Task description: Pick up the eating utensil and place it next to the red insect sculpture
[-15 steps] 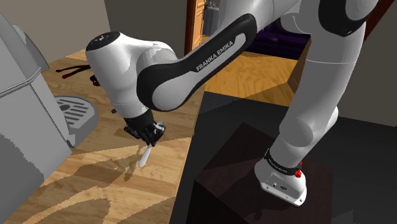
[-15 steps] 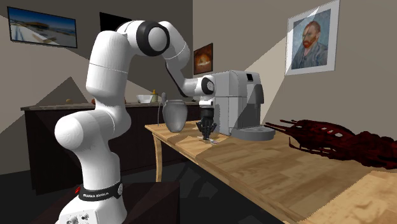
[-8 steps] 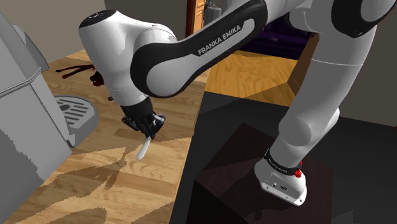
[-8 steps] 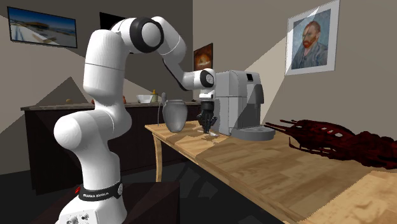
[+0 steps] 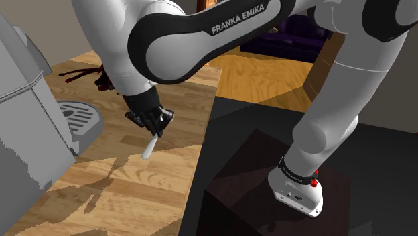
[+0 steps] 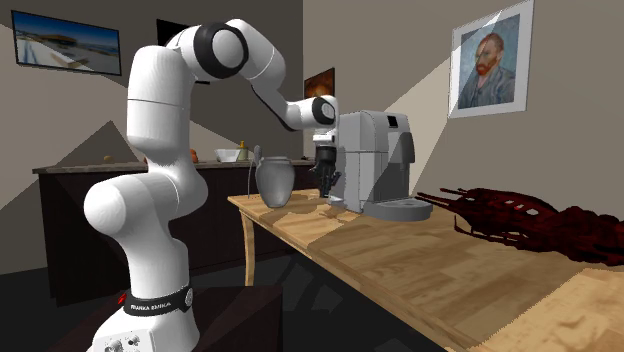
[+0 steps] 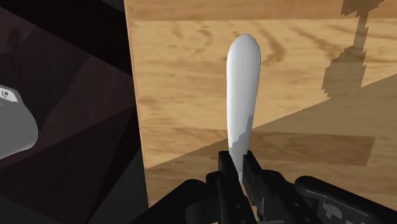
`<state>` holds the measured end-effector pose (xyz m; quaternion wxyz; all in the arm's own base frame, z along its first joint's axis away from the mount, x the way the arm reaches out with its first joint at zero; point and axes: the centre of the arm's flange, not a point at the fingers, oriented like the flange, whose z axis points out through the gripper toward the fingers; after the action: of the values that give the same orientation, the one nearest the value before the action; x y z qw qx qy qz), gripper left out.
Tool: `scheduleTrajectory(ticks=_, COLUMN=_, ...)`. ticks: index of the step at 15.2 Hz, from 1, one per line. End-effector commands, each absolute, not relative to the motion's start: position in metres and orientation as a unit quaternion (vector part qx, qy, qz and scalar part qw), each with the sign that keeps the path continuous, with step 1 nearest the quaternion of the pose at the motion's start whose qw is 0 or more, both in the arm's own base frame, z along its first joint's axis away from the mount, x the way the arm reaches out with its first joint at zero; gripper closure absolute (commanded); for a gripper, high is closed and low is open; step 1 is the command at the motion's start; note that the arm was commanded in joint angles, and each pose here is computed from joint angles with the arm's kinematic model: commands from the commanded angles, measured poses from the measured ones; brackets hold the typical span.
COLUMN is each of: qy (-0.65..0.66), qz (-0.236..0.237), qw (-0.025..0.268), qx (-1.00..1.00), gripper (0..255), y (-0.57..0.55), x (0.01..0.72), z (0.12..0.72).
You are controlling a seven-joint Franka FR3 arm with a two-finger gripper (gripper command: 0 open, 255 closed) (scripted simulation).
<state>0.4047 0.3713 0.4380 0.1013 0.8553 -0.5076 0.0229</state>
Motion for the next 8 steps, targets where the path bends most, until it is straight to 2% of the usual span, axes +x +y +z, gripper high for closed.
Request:
scheduleTrajectory(ticks=1, qy=-0.507, qz=0.023, qw=0.101, qx=0.855, gripper=255, y=0.372, x=0.405, z=0.449)
scheduleTrajectory(ticks=8, qy=-0.507, qz=0.023, qw=0.101, qx=0.855, gripper=255, y=0.372, x=0.405, z=0.486)
